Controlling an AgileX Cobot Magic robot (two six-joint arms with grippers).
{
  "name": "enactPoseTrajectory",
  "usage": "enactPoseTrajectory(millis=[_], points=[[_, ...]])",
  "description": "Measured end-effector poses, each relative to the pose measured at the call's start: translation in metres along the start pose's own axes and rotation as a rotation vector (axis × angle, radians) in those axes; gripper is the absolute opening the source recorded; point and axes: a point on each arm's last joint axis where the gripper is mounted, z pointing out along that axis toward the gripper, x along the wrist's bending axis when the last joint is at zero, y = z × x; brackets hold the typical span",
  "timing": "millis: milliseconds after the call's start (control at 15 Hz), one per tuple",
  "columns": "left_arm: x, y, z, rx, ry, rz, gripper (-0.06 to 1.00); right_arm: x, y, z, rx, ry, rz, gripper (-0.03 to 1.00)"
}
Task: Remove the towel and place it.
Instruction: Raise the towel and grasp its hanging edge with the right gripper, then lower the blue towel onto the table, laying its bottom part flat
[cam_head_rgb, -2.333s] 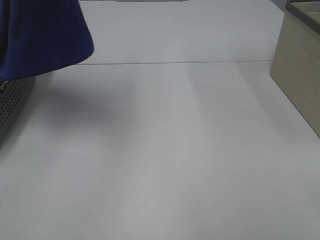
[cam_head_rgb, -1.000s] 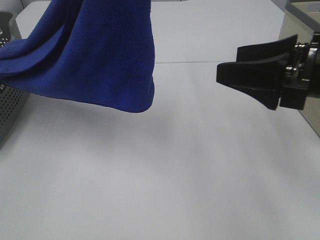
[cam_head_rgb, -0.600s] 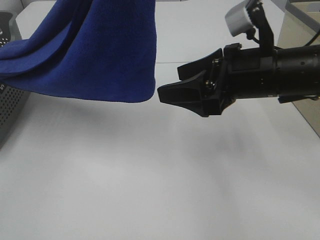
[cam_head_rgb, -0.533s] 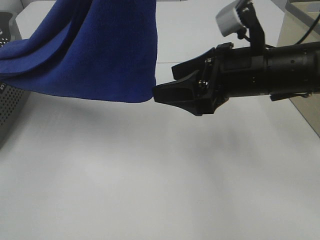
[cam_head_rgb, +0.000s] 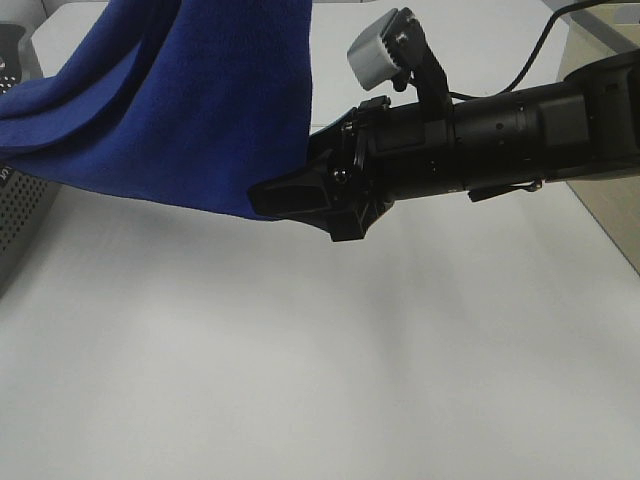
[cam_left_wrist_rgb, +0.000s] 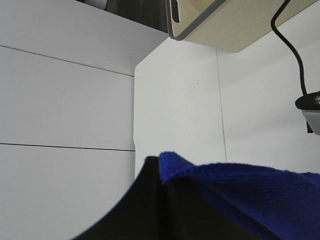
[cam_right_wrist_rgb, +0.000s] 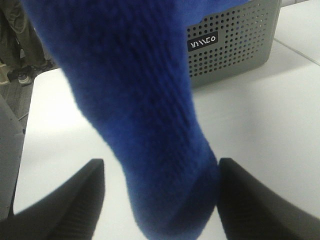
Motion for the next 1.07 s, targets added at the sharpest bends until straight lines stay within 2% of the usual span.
enactPoseTrajectory(millis=[133,200,333,400,467,600,800,867,933,1067], points=[[0.0,0.0,0.0,-0.003,-0.002,-0.004,0.0,0.0,0.001,0.0,-0.001,0.0,-0.001,0.46],[0.0,0.0,0.0,-0.003,-0.002,-0.004,0.0,0.0,0.001,0.0,-0.001,0.0,0.008,0.34],[0.0,0.0,0.0,-0.003,-0.002,-0.008,0.0,0.002,0.001,0.0,-0.004,0.02,0.111,0.11],[0.0,0.0,0.0,-0.003,-0.002,-0.017,0.0,0.004,0.002,-0.003,0.017,0.022,0.178,0.03],[0.0,0.0,0.0,-0.003,-0.002,-0.029,0.0,0.007,0.005,-0.007,0.052,0.015,0.24,0.02],[0.0,0.001,0.0,-0.006,0.002,-0.066,0.0,0.017,0.016,-0.025,0.129,-0.041,0.276,0.02],[0.008,0.005,-0.001,-0.067,0.082,-0.162,0.0,0.028,0.046,-0.065,0.227,-0.167,0.291,0.02],[0.014,0.009,-0.002,-0.122,0.145,-0.247,0.0,0.032,0.073,-0.092,0.353,-0.276,0.229,0.02],[0.015,0.01,-0.002,-0.13,0.154,-0.262,0.0,0.032,0.08,-0.099,0.399,-0.303,0.222,0.02],[0.017,0.01,-0.002,-0.144,0.164,-0.315,0.0,0.033,0.104,-0.128,0.594,-0.412,0.204,0.02]])
